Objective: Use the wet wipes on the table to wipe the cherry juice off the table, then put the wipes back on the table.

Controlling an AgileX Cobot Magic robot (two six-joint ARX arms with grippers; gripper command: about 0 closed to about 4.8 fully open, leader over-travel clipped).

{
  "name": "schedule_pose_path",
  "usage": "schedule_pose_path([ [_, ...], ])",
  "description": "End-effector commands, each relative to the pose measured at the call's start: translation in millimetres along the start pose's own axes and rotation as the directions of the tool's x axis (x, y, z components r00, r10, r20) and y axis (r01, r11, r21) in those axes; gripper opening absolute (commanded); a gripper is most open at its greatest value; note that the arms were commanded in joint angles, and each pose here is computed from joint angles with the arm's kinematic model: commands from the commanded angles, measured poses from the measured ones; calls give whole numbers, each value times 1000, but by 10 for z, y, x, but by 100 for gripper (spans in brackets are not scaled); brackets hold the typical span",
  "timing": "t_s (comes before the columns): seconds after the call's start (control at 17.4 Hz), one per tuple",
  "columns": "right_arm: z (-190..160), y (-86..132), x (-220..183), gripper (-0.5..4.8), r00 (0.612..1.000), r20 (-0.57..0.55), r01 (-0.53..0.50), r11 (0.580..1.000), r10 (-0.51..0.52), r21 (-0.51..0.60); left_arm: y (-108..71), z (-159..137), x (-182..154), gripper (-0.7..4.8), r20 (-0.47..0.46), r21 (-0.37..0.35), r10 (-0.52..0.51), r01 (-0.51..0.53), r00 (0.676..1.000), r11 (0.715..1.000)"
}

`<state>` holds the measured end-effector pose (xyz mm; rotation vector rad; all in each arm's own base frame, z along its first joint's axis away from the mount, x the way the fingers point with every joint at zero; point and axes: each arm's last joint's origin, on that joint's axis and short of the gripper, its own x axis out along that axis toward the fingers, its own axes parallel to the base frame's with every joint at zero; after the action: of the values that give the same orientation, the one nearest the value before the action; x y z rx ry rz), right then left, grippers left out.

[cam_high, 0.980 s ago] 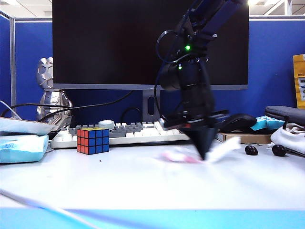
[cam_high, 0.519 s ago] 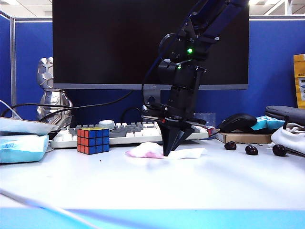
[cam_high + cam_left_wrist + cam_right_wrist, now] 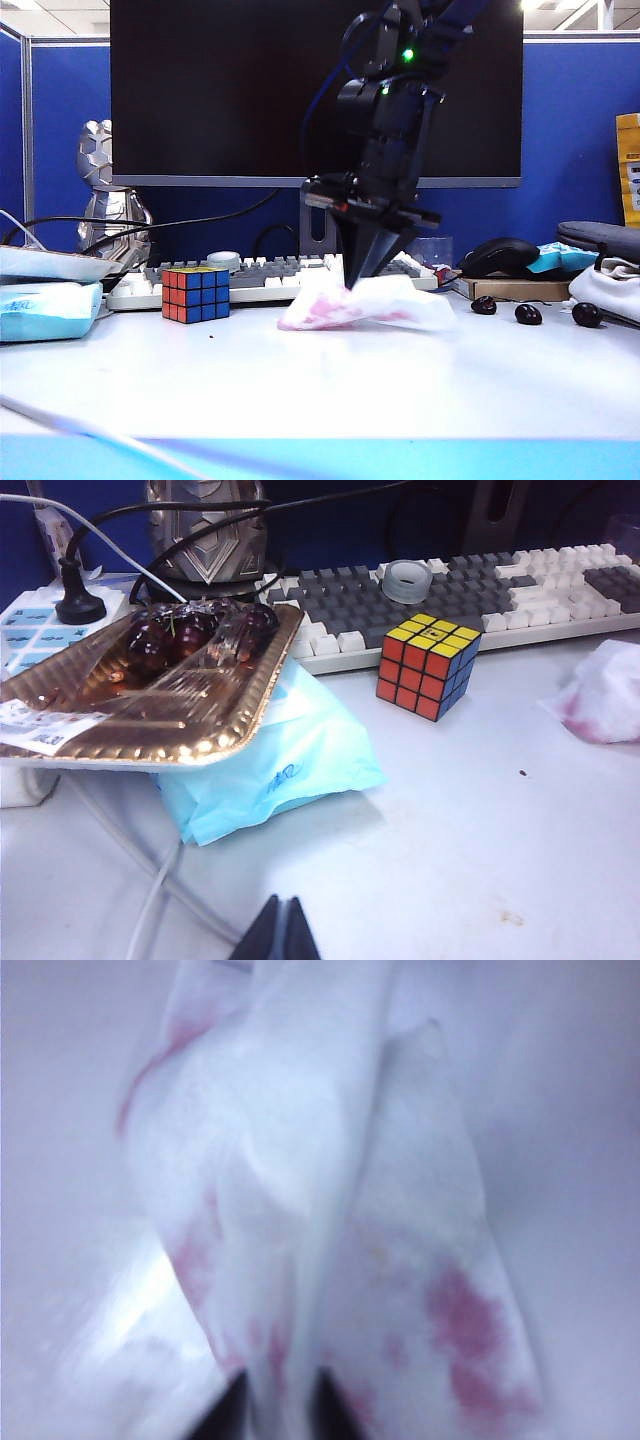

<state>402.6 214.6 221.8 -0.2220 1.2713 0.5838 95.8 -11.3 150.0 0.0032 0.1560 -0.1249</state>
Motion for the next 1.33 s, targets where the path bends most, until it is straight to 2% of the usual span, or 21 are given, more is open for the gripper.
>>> schedule_pose_path([
  [0.06, 8, 51, -153, 119, 999, 34, 1, 1000, -1, -8, 1, -11, -1, -2, -8, -4, -2, 1, 1000, 1000],
  [0.17, -27, 55, -170, 264, 1000, -7, 0, 1000, 0, -1, 1, -10, -1, -2, -8, -4, -2, 1, 1000, 1000],
  [0.46, 1, 85, -317, 260, 1000, -15, -1, 1000, 1, 4, 1, -10, -1, -2, -8, -4, -2, 1, 1000, 1000],
  [0.52, 28, 108, -381, 230, 1000, -2, -1, 1000, 1, 0, 1, -10, -1, -2, -8, -4, -2, 2, 1000, 1000],
  [0.58, 54, 125, -474, 154, 1000, 16, -1, 1000, 1, 2, 1, -10, -1, -2, -8, -4, -2, 2, 1000, 1000],
  [0.63, 91, 152, -610, 41, 999, 49, -1, 1000, 1, 6, 1, -11, -1, -2, -8, -4, -2, 2, 1000, 1000],
  [0.69, 122, 177, -758, -6, 996, 87, -2, 1000, 0, 17, 1, -11, -1, -2, -8, -4, -2, 1, 1000, 1000],
  [0.86, 170, 270, -1295, -6, 974, 228, -1, 1000, 1, 2, 1, -11, -1, -2, -8, -4, -2, 1, 1000, 1000],
  [1.04, 90, 385, -1938, -6, 922, 387, 4, 1000, 7, -27, 1, -11, -1, -2, -8, -4, -2, 2, 1000, 1000],
  [1.1, -34, 461, -2349, -6, 876, 483, 11, 999, 13, -46, 1, -10, -1, -2, -8, -4, -2, 2, 1000, 1000],
  [1.21, -299, 568, -2924, -6, 790, 612, 19, 998, 25, -65, 1, -11, -1, -2, -8, -4, -2, 1, 1000, 1000],
  [1.33, -595, 653, -3373, -6, 708, 705, 30, 996, 37, -82, 1, -11, -1, -2, -8, -4, -2, 2, 1000, 1000],
])
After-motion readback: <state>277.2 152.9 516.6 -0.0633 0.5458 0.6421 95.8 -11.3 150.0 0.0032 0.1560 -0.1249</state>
